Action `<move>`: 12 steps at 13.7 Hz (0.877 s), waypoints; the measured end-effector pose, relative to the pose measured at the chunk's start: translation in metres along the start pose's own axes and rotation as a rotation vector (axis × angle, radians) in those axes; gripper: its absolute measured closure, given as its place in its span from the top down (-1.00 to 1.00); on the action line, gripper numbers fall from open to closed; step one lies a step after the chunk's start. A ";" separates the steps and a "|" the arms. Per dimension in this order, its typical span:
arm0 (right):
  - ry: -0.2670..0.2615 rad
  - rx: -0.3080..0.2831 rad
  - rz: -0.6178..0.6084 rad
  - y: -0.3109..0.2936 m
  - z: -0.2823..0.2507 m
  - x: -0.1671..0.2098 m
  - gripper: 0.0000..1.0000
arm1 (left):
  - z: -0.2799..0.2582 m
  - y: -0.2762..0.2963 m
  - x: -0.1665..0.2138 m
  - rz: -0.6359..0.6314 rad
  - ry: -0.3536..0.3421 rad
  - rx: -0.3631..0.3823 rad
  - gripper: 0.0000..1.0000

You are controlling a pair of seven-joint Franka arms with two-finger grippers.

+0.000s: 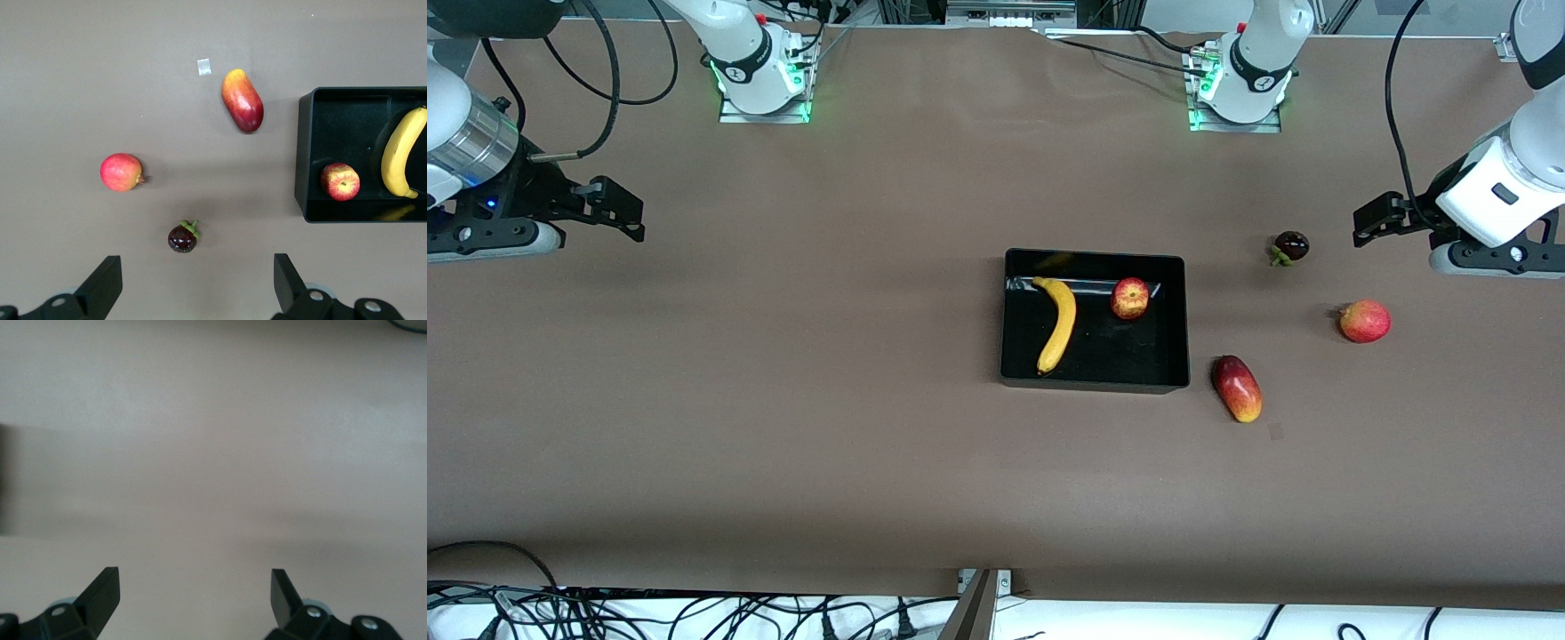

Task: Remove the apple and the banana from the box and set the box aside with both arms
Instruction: 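Move the left gripper toward the red apple inside the black box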

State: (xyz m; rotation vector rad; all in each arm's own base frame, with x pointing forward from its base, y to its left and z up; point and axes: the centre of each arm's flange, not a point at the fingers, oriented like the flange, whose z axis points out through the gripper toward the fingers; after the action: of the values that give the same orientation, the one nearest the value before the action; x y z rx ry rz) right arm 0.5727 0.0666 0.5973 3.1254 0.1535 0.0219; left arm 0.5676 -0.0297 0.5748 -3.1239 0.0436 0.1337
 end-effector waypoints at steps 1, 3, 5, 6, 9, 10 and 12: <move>0.000 0.000 0.000 0.000 0.000 0.000 1.00 | -0.002 0.001 0.001 0.001 -0.001 0.000 1.00; 0.000 0.000 0.000 0.000 0.000 0.000 1.00 | -0.004 0.002 0.005 0.002 -0.001 -0.001 1.00; 0.000 0.000 0.000 0.000 0.000 0.000 1.00 | -0.001 0.003 0.009 0.005 -0.011 0.000 1.00; 0.000 0.000 0.000 0.000 0.000 0.000 1.00 | 0.002 0.005 0.009 0.007 -0.027 -0.001 1.00; 0.000 0.000 0.000 0.000 0.000 0.000 1.00 | 0.013 0.031 0.000 0.049 -0.127 -0.023 1.00; 0.000 0.000 0.000 0.000 0.000 0.000 1.00 | 0.017 0.045 -0.004 0.071 -0.161 -0.041 1.00; 0.000 0.000 0.000 0.000 0.000 0.000 1.00 | 0.029 0.075 -0.004 0.114 -0.205 -0.087 1.00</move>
State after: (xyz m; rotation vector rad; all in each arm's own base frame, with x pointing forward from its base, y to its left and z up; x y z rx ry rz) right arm 0.5727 0.0666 0.5973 3.1255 0.1533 0.0221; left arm 0.5587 -0.1037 0.5452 -3.1741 0.2190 0.4687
